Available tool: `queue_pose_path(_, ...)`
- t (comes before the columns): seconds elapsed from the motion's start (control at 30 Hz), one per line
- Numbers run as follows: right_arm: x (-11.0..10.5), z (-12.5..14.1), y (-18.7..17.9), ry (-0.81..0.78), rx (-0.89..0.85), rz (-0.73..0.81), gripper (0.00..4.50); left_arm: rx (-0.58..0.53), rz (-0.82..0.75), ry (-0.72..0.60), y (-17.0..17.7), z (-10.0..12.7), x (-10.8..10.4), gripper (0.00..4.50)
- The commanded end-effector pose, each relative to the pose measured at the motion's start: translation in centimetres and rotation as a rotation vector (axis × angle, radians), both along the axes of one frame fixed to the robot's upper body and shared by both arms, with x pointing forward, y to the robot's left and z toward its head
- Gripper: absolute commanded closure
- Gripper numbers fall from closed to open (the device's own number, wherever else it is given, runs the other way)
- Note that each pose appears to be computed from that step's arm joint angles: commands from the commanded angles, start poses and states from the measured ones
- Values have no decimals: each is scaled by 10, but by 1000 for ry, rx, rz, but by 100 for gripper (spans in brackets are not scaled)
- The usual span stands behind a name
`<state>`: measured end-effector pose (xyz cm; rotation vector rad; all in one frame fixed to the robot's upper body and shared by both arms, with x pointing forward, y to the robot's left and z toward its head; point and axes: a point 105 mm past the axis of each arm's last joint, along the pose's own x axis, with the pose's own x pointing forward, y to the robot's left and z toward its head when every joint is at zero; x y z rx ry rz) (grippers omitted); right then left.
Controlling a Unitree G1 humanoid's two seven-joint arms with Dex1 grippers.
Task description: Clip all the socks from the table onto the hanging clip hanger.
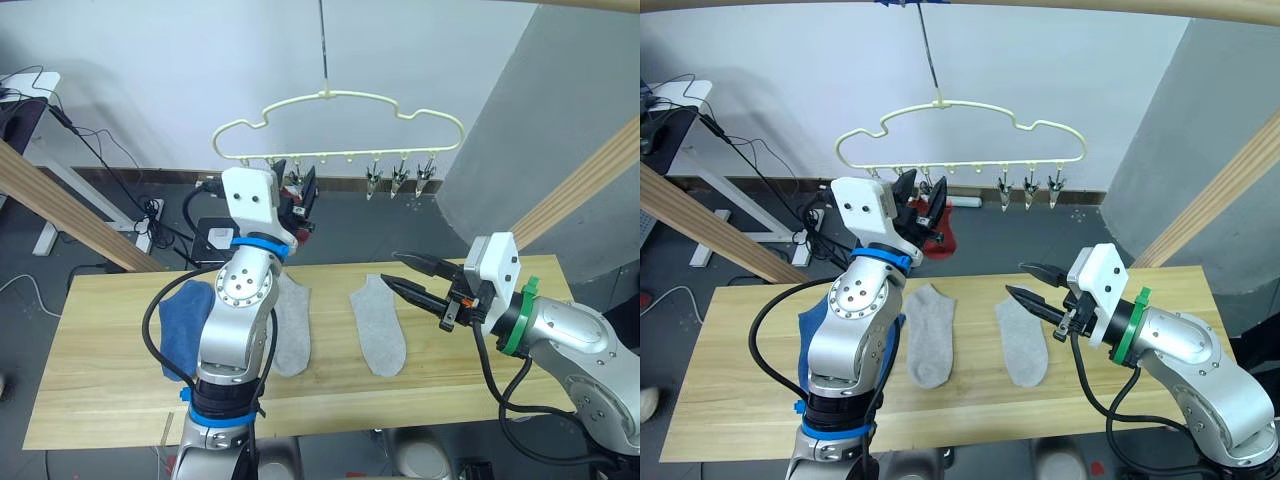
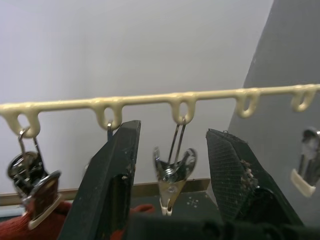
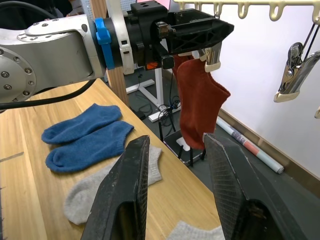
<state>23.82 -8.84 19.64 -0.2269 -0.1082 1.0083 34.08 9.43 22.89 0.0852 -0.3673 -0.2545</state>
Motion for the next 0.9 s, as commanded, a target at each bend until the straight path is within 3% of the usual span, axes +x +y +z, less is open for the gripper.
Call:
queue_pose_path(0.03,-5,11,0,-49,2,7,273,-2,-19,-48,-4,10,-9,222)
queue_pose_path(0.9,-6,10,-1,-41,-1,18,273,-29,26,-20,0,5,-7,222)
